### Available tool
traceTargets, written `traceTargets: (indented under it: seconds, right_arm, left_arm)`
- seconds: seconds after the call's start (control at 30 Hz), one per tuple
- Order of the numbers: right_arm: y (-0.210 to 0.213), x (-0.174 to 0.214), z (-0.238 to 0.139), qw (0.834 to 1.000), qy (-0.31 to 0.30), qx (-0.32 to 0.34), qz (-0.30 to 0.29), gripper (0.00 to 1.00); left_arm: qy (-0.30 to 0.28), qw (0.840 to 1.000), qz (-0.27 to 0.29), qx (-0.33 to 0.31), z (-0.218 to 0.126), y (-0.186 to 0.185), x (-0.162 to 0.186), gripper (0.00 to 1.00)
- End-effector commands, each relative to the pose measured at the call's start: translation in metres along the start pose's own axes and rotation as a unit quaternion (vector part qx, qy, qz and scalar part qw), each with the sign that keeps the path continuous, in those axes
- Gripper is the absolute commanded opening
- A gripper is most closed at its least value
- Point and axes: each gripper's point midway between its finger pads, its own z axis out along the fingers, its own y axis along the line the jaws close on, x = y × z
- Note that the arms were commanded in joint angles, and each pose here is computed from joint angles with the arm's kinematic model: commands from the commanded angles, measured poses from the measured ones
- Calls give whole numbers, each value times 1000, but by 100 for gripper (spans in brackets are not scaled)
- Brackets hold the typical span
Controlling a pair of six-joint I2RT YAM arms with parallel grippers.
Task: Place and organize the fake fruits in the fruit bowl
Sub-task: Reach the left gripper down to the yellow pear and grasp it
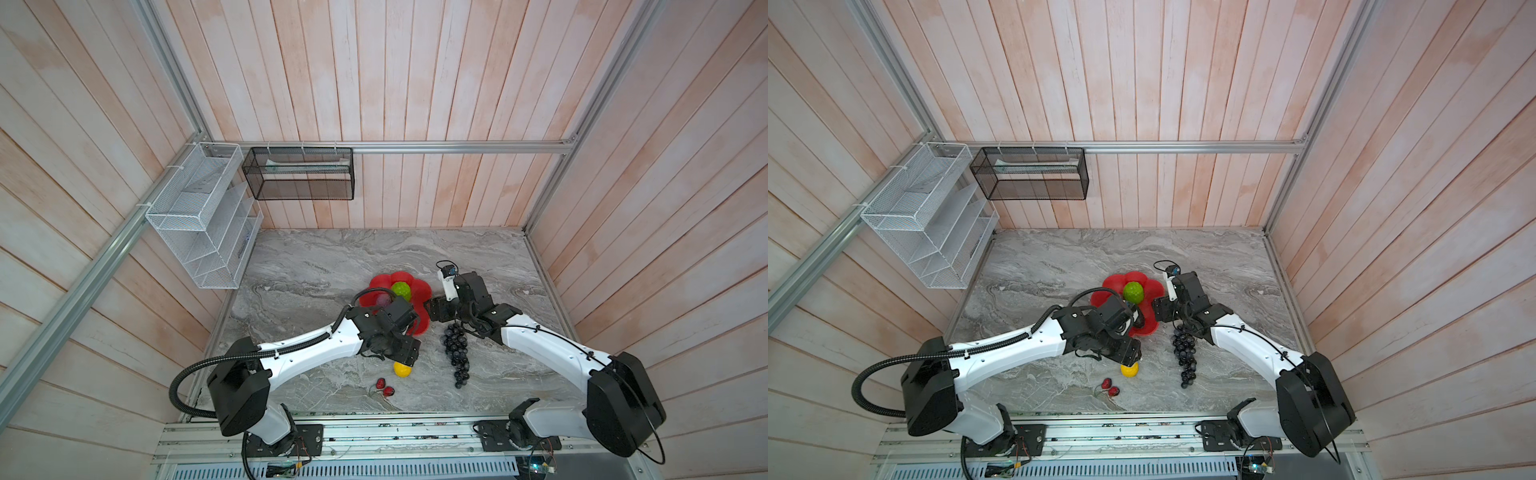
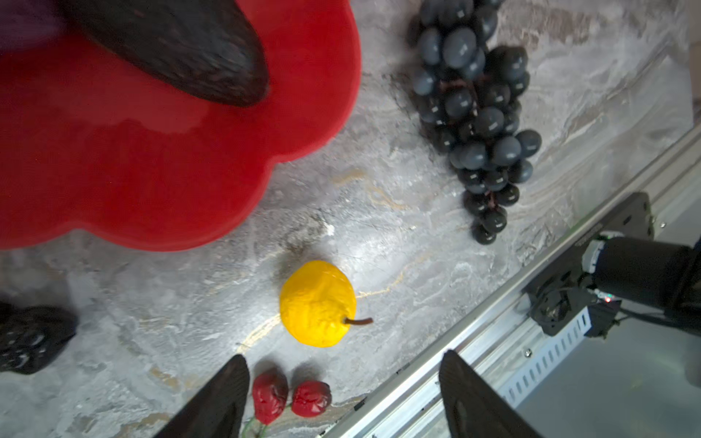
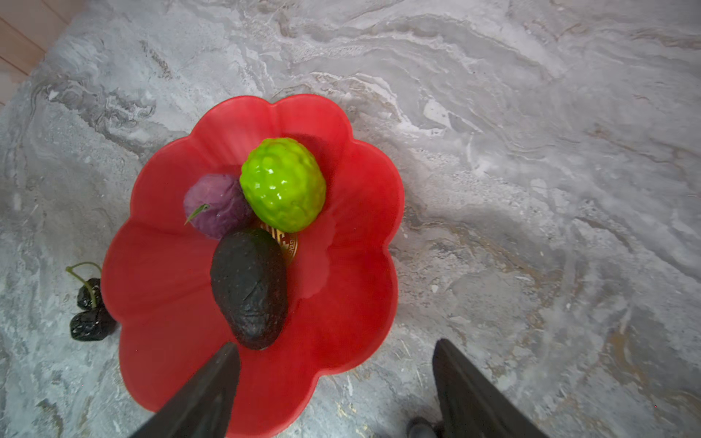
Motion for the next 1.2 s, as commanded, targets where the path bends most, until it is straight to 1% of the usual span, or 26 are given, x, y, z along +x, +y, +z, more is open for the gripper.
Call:
traceTargets:
  seconds: [0.0,0.13,0.23,0.3,0.4,0.5,0.57,0.63,0.8,0.93,1.07,1.17]
  right_arm:
    - [-14,-21,-13,998,-56,13,23,81]
    - [-24,-20,-20,995,-85,3,56,81]
    - [-26,-17,-21,994,-88,-3,67,81]
    - [-26,-15,-21,994,-85,-4,68,81]
    - [-24,-12,-19,994,-82,-14,72,80]
    - [-20,-12,-18,994,-78,-24,76,80]
    - [-21,-11,-18,994,-75,-23,76,79]
    - [-21,-10,-17,994,-75,-22,77,79]
    - [-20,-10,-15,994,-74,-26,80,79]
    - [-19,-11,-15,994,-74,-30,81,79]
    - [-19,-10,-13,994,-73,-31,81,79]
    - [-17,-9,-12,994,-69,-34,81,79]
  left_arm:
    - [34,998,19,-45,8,5,11,81]
    - [51,997,28,-59,21,2,12,81]
    - [64,992,31,-102,29,14,11,81]
    - [66,990,36,-118,35,19,9,81]
    - [66,991,39,-109,47,18,7,80]
    - [83,990,38,-109,61,20,11,75]
    - [88,990,37,-106,66,21,15,73]
    - [88,990,36,-101,68,21,17,72]
    - [98,990,33,-99,75,25,24,66]
    - [96,990,24,-97,76,29,27,59]
    - [103,991,11,-88,77,32,33,56]
    - [94,992,6,-82,72,31,31,47]
